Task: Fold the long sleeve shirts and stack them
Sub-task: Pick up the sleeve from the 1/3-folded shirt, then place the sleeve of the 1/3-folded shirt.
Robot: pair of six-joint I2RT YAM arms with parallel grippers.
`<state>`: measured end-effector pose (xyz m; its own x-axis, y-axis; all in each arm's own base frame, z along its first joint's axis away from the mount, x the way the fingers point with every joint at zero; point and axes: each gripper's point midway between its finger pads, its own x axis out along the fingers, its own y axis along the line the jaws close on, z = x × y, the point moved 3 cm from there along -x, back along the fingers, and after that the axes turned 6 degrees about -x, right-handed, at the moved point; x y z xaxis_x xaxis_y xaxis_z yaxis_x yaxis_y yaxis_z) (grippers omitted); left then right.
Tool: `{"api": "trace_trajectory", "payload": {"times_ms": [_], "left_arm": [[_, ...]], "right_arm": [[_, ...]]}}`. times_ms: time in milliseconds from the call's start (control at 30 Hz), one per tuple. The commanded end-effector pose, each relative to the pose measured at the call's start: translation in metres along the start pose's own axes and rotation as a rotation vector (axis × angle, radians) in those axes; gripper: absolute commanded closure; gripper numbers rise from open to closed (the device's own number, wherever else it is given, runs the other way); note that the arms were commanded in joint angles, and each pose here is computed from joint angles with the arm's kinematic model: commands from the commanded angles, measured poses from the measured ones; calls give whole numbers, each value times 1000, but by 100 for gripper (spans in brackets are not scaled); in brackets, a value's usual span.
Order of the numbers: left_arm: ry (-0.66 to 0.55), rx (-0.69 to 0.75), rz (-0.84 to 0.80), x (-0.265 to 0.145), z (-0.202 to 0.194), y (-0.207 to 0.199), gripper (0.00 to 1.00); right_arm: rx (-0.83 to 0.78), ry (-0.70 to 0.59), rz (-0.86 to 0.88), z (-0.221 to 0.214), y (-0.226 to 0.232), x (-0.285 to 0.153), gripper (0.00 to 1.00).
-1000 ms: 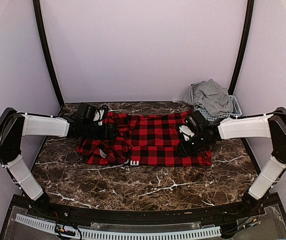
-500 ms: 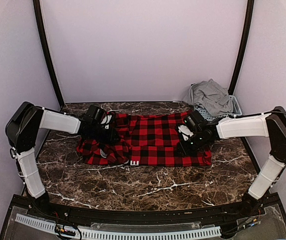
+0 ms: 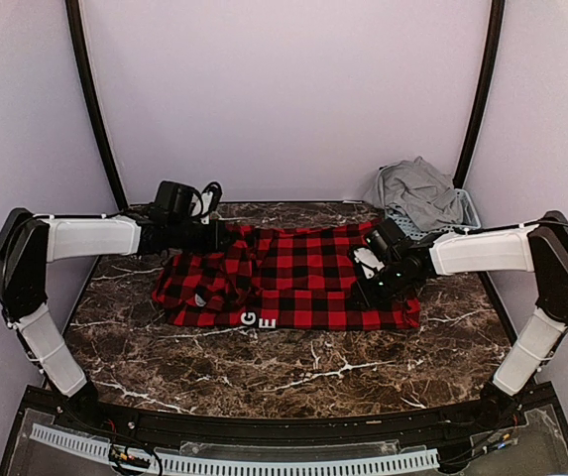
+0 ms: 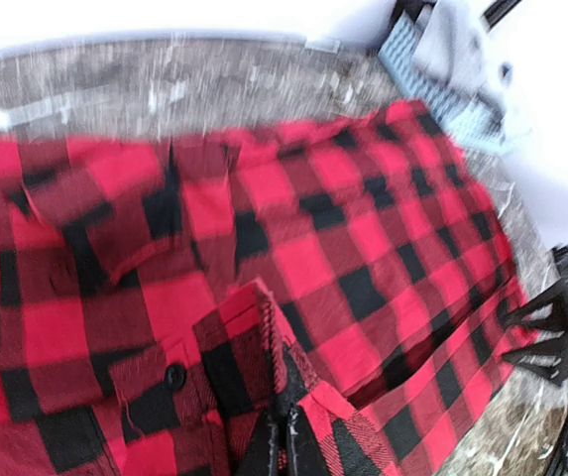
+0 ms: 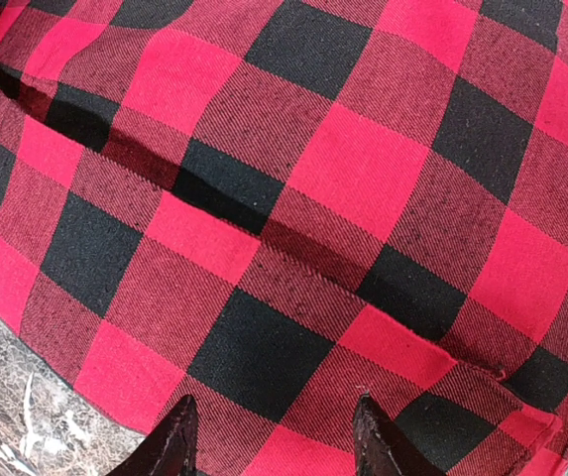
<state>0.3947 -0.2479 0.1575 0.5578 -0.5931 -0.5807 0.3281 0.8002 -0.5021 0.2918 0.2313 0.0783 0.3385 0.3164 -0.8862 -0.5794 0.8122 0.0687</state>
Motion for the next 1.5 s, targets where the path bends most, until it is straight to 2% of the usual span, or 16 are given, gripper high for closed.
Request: {"api": "trace_trajectory", "payload": {"times_ms": [0, 167, 433, 567, 633, 767, 1067, 1167, 1467], "left_arm": [[-237, 74, -31, -45, 65, -34, 100], [-341, 170, -99, -67, 94, -59, 100], [-381, 376, -397, -84, 100, -112, 100], [-359, 473, -596, -90, 93, -137, 100], [-317, 532, -747, -94, 82, -151, 100], [-238, 562, -895, -86, 69, -162, 100], [0, 642, -832, -22, 14, -175, 100], [60, 690, -849, -11, -8, -186, 100], [289, 700, -788, 20, -81, -179, 91]], "right_arm": [[-2, -30, -7, 6, 1, 0, 50], [0, -31, -17, 5, -1, 0, 50], [3, -37, -16, 7, 0, 0, 50], [5, -36, -16, 7, 0, 0, 50], [9, -35, -17, 7, 0, 0, 50], [27, -50, -47, 9, -4, -6, 50], [119, -79, -116, 7, -29, -22, 49], [167, -95, -135, 7, -40, -29, 49], [247, -136, -185, 6, -56, -45, 47]]}}
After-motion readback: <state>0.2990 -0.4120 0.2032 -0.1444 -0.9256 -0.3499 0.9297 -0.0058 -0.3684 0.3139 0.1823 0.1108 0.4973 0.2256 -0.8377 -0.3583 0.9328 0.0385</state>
